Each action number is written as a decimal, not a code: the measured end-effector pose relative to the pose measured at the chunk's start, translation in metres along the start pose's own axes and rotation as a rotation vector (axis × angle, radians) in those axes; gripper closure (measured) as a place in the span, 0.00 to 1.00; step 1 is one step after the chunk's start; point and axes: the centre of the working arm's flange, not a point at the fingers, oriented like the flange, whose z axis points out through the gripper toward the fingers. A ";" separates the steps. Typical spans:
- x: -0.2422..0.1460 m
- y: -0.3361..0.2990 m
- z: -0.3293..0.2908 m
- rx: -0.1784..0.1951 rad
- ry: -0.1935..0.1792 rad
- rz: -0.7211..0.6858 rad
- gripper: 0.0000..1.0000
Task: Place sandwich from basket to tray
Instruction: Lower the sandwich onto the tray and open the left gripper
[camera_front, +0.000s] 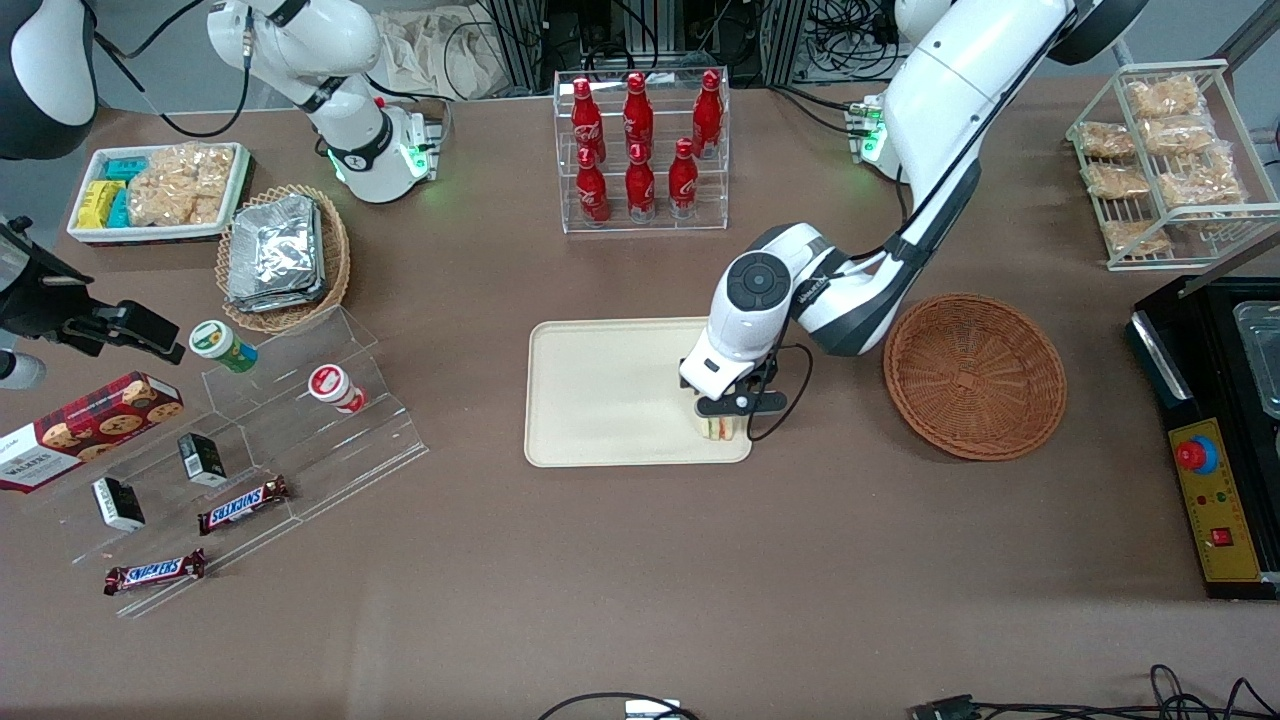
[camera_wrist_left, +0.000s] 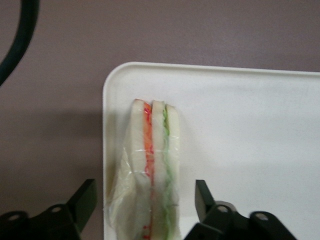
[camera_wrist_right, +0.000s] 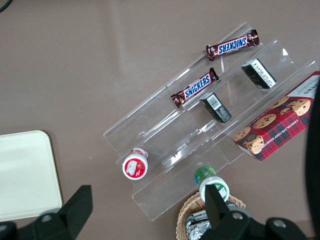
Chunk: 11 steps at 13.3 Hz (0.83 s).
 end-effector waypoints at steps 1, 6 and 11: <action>0.006 0.000 -0.013 0.026 -0.007 -0.007 0.00; 0.033 0.002 -0.144 0.093 0.003 -0.065 0.00; 0.034 -0.034 -0.264 0.137 0.017 -0.005 0.00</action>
